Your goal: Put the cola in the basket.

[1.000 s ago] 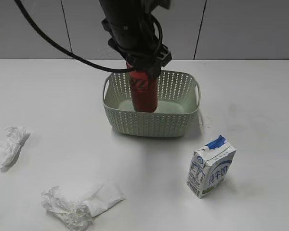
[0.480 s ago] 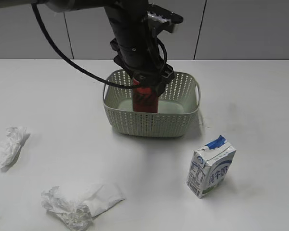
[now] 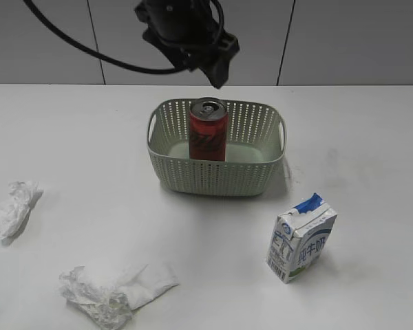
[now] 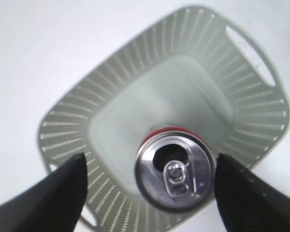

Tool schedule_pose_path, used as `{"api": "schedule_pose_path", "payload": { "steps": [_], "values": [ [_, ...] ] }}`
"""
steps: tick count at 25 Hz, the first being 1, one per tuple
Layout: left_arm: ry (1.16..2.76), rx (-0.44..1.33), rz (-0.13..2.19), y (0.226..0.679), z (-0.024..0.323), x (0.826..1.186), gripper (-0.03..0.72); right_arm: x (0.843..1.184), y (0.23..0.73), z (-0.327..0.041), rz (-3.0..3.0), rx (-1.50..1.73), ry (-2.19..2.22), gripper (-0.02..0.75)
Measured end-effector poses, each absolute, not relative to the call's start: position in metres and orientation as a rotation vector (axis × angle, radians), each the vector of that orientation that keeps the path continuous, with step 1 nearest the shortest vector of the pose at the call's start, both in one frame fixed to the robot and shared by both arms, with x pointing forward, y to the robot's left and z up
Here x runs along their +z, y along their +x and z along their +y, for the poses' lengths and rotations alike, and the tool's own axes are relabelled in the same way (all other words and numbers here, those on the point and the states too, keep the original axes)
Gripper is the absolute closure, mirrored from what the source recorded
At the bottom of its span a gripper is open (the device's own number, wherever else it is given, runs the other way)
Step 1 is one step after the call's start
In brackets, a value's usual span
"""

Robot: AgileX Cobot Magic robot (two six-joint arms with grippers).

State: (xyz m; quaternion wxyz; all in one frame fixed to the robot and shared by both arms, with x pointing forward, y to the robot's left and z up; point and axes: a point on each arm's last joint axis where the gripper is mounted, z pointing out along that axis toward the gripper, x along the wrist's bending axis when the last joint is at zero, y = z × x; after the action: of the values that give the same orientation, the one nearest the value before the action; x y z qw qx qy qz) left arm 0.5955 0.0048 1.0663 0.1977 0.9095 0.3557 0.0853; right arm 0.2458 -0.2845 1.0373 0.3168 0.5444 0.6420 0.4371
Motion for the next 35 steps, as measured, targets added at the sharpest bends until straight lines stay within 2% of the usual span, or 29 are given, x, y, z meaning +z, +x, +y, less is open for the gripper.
{"api": "schedule_pose_path", "payload": {
  "steps": [6,13,16,20,23,27,35],
  "values": [
    [2.430,0.291,1.144,0.605,0.059,1.113,0.078,1.037,0.246,-0.285,1.690,1.151,1.433,0.148],
    [2.189,0.406,1.455,0.630,0.157,1.151,0.093,1.037,0.246,-0.285,1.690,1.151,1.433,0.148],
    [2.088,0.443,1.590,0.632,0.198,1.160,0.094,1.037,0.246,-0.285,1.690,1.151,1.433,0.148],
    [2.041,0.449,1.763,0.624,0.248,1.149,0.095,1.037,0.246,-0.285,1.690,1.151,1.433,0.148],
    [2.050,0.407,1.844,0.608,0.264,1.137,0.095,1.037,0.246,-0.285,1.690,1.151,1.433,0.148],
    [2.093,0.337,1.895,0.576,0.269,1.122,0.095,1.037,0.246,-0.285,1.690,1.151,1.433,0.148],
    [2.153,0.254,1.950,0.480,0.278,1.097,0.101,1.037,0.246,-0.285,1.690,1.151,1.433,0.148]
  ]
}}
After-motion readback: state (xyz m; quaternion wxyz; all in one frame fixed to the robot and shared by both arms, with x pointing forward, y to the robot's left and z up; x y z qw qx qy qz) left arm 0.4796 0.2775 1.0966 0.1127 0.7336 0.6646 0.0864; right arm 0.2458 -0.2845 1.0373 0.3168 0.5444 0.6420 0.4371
